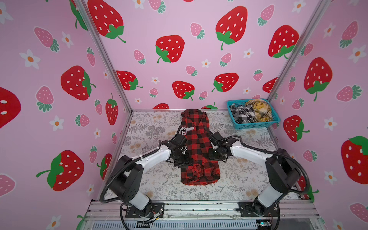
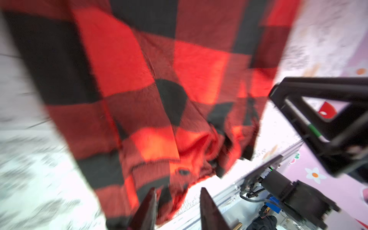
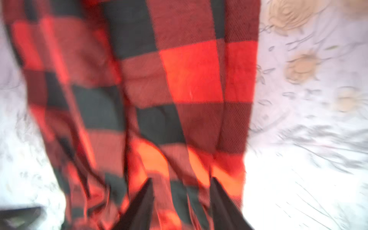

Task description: Fold and stack the long sleeve shirts

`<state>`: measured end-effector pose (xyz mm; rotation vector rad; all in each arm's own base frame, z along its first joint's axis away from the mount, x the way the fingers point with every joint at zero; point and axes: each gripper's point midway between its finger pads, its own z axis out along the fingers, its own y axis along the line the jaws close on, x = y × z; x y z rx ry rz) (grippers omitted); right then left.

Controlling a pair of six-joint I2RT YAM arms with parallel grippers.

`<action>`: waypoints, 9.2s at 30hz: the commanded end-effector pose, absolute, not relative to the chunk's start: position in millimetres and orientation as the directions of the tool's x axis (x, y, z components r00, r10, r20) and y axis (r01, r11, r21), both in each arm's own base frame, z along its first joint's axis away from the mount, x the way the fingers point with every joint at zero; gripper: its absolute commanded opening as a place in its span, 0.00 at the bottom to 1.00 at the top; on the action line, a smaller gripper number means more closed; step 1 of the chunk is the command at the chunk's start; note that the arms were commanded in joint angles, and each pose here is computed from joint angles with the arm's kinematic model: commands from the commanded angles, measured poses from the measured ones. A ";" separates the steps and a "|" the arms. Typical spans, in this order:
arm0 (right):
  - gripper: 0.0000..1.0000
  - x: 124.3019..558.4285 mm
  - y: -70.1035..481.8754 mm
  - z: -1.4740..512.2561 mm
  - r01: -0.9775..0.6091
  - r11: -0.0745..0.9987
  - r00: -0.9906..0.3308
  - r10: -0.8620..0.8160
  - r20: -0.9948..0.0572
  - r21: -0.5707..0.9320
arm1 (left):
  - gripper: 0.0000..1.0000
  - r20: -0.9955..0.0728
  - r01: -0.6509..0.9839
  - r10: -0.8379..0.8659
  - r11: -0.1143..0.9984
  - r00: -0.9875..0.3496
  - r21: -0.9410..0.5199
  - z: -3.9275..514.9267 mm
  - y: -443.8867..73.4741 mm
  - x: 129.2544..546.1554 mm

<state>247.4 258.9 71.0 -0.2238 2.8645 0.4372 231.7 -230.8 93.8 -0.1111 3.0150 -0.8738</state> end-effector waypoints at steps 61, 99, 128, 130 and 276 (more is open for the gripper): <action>0.13 160.8 233.2 29.9 -0.017 0.815 -0.999 0.009 -0.041 0.579 | 0.15 0.396 -0.388 -0.185 0.756 -0.899 -0.527 9.0 -218.9 174.1; 0.01 94.7 229.9 54.2 -0.066 0.854 -0.998 -0.055 -0.036 0.516 | 0.00 0.305 -0.235 -0.079 0.823 -0.949 -0.518 49.7 -210.5 102.8; 0.00 324.0 314.6 164.3 -0.217 0.807 -0.953 -0.053 -0.299 0.550 | 0.00 0.028 -0.267 -0.364 0.626 -0.931 -0.732 152.3 -215.1 329.6; 0.03 372.2 326.5 163.6 -0.233 0.812 -0.945 -0.059 -0.321 0.536 | 0.00 -0.001 -0.269 -0.387 0.641 -0.922 -0.719 144.9 -210.5 372.6; 0.27 317.8 315.5 65.5 -0.393 0.870 -0.901 -0.301 -0.311 0.297 | 0.15 0.015 -0.219 -0.253 0.803 -0.967 -0.554 78.9 -259.6 340.3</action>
